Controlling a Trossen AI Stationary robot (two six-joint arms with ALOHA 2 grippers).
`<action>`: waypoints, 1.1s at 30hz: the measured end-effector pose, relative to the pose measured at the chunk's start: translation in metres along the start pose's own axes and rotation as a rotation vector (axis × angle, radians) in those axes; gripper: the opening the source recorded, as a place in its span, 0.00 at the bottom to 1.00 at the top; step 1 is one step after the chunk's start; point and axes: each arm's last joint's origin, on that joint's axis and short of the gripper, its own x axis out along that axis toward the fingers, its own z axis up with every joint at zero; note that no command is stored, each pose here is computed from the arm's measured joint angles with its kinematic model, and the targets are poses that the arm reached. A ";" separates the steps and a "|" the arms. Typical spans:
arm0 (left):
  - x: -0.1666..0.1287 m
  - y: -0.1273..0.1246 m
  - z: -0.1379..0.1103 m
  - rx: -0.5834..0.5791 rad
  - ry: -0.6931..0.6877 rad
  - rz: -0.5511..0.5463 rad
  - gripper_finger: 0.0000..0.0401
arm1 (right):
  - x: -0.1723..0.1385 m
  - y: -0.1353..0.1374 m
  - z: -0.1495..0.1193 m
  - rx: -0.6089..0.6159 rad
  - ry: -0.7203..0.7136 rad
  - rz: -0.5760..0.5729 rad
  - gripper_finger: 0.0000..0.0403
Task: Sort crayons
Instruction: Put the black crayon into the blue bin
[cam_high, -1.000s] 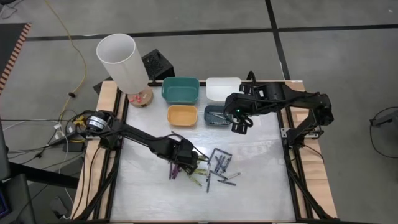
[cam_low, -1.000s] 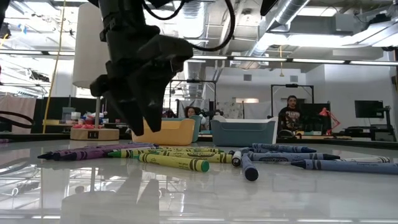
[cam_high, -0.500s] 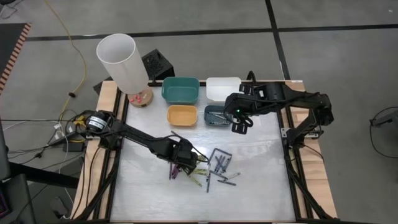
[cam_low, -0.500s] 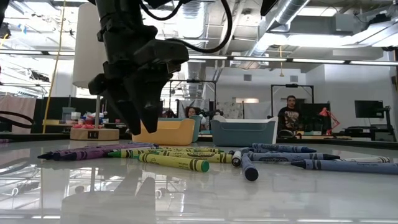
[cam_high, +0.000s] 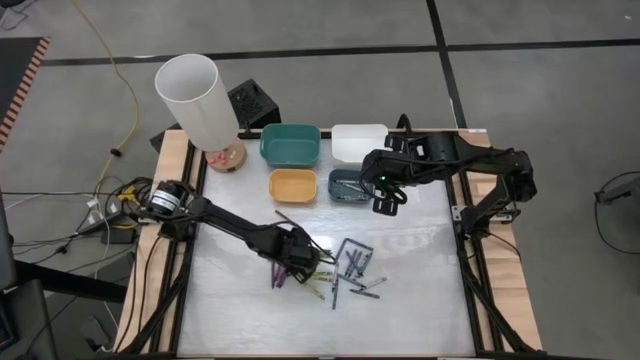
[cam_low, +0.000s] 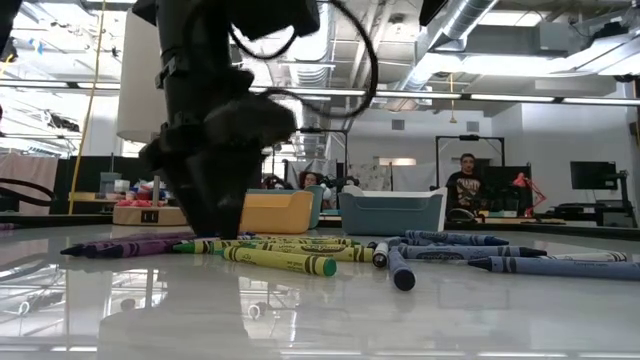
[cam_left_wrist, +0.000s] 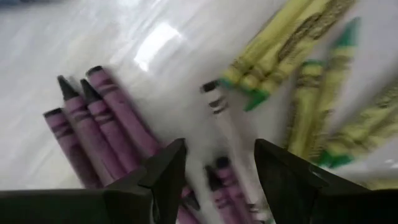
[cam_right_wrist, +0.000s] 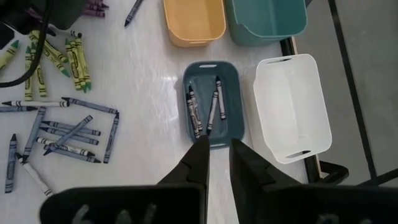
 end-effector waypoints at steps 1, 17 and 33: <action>0.000 0.000 0.001 -0.004 0.002 -0.007 0.45 | 0.000 0.000 0.000 0.000 0.000 0.000 0.14; 0.004 0.004 0.005 -0.019 0.037 0.006 0.03 | -0.002 0.004 -0.002 -0.017 0.005 0.007 0.14; -0.086 0.011 0.029 -0.098 -0.374 -0.156 0.02 | -0.075 -0.009 -0.022 0.146 -0.412 0.132 0.14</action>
